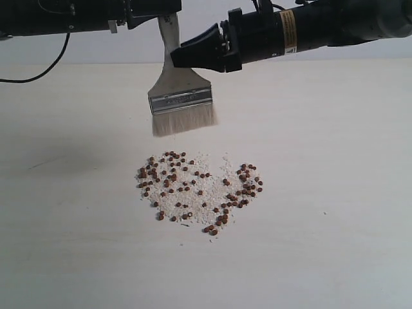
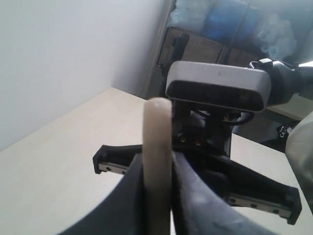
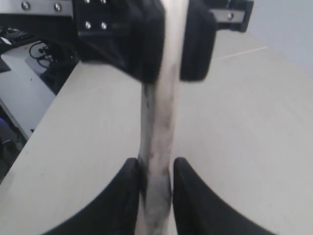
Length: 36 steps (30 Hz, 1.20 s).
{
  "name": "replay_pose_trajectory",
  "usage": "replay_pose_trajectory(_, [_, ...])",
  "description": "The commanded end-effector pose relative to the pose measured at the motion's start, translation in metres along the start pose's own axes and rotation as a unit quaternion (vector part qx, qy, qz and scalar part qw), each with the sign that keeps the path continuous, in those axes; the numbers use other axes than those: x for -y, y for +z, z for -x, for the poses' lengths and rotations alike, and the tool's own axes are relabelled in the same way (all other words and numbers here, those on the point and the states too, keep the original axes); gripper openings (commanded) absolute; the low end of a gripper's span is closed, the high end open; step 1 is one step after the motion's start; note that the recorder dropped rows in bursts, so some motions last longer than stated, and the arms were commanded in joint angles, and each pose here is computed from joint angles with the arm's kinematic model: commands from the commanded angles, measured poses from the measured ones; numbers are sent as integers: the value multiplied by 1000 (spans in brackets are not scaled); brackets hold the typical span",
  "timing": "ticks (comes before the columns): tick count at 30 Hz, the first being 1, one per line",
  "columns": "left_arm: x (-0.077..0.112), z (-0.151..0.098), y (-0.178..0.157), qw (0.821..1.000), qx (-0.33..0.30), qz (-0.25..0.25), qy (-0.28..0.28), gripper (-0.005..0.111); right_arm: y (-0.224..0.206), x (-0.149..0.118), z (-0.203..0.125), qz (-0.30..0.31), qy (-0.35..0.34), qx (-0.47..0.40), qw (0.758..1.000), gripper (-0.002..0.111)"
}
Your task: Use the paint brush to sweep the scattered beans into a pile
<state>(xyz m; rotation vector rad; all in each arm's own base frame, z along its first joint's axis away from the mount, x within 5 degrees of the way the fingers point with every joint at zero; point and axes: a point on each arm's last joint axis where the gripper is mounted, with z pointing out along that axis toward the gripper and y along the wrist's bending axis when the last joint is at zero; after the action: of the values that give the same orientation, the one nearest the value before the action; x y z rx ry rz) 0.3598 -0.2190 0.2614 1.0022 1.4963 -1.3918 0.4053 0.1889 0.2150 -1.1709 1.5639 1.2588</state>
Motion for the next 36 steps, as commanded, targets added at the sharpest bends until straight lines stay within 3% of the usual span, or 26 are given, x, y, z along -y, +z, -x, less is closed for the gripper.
replay_pose_trajectory(1, [3, 1, 1, 1000, 1, -10, -8, 0, -1, 3, 13, -23, -13, 53, 998, 26])
replay_pose_trajectory(13, [4, 1, 4, 1000, 0, -14, -11, 0, -1, 4, 14, -25, -18, 60, 998, 26])
replay_pose_trajectory(28, [12, -2, 15, 1000, -6, -30, -7, 0, 0, 3, 12, -18, 74, 51, 996, 26])
replay_pose_trajectory(32, [12, -2, 15, 1000, -6, -30, -7, 0, 0, 3, 11, -16, 87, 48, 995, 20])
replay_pose_trajectory(36, [12, -2, 15, 1000, -6, -30, -7, 0, 0, 3, 11, -16, 90, 48, 995, 5])
